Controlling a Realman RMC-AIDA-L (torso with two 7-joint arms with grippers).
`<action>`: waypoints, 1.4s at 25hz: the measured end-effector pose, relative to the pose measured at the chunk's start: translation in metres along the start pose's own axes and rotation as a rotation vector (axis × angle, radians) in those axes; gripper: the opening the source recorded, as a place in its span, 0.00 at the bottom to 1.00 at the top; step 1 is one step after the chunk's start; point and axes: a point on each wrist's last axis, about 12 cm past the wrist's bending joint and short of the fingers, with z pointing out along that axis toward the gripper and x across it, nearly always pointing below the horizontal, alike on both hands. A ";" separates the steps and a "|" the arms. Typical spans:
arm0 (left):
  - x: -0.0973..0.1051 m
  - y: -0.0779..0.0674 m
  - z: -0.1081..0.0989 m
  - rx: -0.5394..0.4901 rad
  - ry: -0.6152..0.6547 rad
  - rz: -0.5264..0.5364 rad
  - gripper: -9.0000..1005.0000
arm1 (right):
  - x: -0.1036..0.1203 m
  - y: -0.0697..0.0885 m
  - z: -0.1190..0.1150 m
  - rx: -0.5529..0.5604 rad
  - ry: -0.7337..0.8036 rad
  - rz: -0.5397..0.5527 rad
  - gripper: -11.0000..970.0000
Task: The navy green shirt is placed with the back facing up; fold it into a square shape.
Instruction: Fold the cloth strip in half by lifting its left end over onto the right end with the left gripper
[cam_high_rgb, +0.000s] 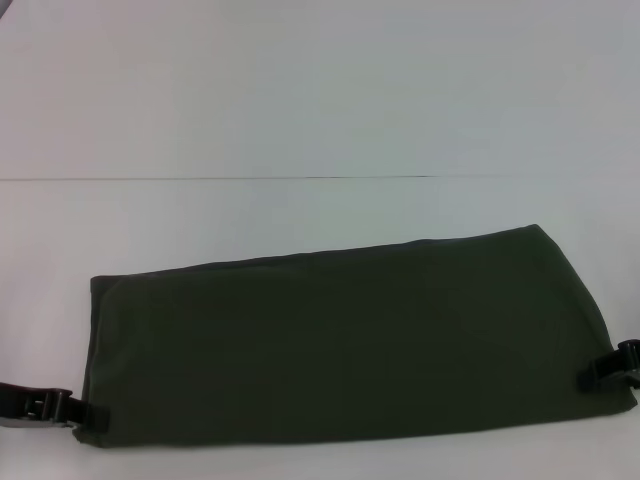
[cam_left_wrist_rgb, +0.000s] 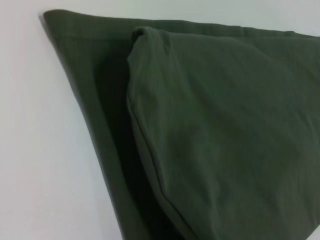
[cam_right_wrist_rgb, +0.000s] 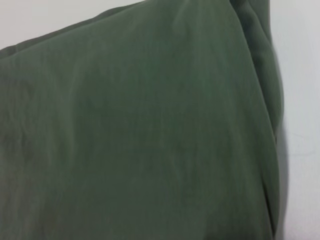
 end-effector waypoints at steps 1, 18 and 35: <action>0.000 0.000 0.000 0.000 0.000 0.000 0.02 | 0.000 0.000 0.000 0.001 0.002 0.000 0.58; 0.002 0.000 -0.001 0.013 0.002 -0.007 0.02 | 0.006 -0.003 0.000 -0.002 0.025 -0.010 0.08; 0.008 -0.008 -0.019 0.050 0.198 0.007 0.02 | 0.029 0.003 -0.011 -0.099 0.239 -0.171 0.03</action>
